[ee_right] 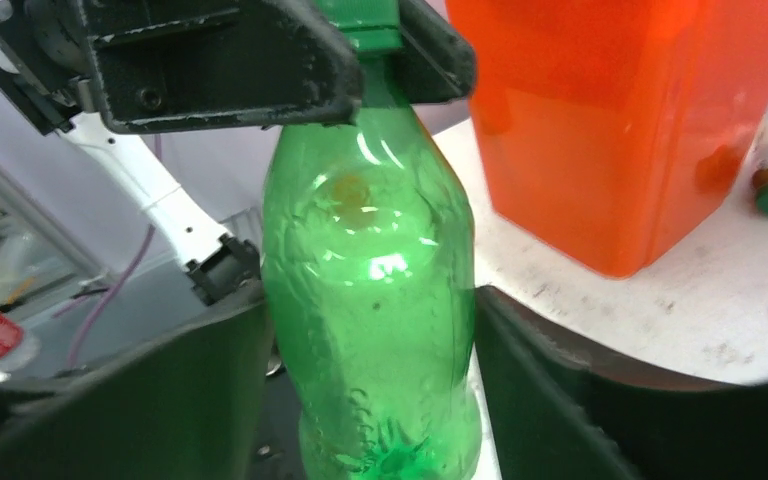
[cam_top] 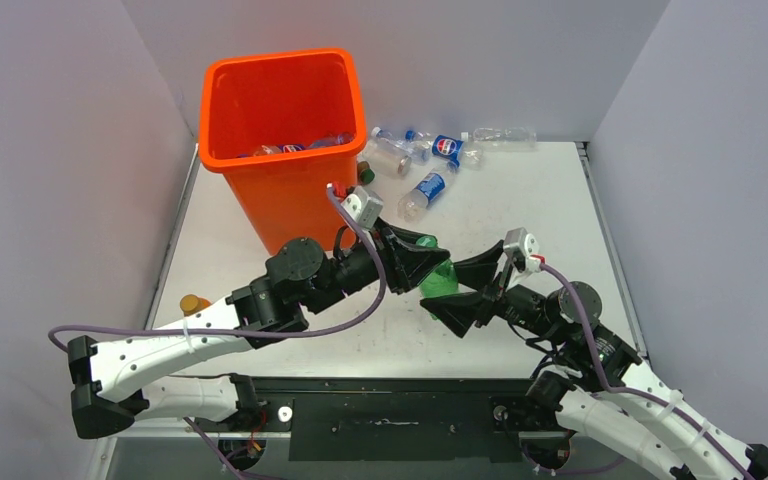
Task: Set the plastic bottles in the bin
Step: Place the plastic bottle in the trash bin.
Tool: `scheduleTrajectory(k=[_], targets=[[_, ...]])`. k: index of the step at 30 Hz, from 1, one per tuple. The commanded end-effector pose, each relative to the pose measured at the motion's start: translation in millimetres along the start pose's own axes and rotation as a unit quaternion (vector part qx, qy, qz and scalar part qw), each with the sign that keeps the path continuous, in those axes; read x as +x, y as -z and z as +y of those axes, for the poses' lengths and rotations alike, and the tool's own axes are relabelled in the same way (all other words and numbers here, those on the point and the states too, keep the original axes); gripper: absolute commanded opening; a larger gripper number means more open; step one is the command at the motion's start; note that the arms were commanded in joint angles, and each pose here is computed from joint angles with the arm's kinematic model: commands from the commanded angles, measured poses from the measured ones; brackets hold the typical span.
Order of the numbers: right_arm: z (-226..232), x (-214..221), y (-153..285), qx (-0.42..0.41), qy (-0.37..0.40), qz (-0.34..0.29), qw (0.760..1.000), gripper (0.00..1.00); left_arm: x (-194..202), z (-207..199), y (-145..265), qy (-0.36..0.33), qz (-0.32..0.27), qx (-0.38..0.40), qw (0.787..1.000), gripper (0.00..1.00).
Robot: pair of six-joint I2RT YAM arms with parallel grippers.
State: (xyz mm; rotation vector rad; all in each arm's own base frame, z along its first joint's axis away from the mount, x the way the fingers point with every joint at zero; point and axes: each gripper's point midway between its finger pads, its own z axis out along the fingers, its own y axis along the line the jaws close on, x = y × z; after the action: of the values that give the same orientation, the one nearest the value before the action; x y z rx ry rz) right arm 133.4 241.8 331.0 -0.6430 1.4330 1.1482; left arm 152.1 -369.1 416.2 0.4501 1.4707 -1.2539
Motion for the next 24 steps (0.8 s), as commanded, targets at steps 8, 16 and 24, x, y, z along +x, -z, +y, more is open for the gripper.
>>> scheduleTrajectory(k=[8,16,24], targets=[[5.9,-44.2,19.5,0.027,0.001,-0.063,0.998,0.90,-97.7,-2.7,31.3,-0.062,-0.121,-0.043,0.990,0.00],[-33.6,-25.7,41.0,0.135,-0.002,-0.070,0.988,0.90,-241.4,33.8,75.9,-0.195,-0.256,-0.161,0.933,0.00],[-76.3,12.3,44.8,0.233,-0.058,-0.063,0.969,0.90,-316.9,93.9,72.6,-0.236,-0.297,-0.246,0.892,0.00]])
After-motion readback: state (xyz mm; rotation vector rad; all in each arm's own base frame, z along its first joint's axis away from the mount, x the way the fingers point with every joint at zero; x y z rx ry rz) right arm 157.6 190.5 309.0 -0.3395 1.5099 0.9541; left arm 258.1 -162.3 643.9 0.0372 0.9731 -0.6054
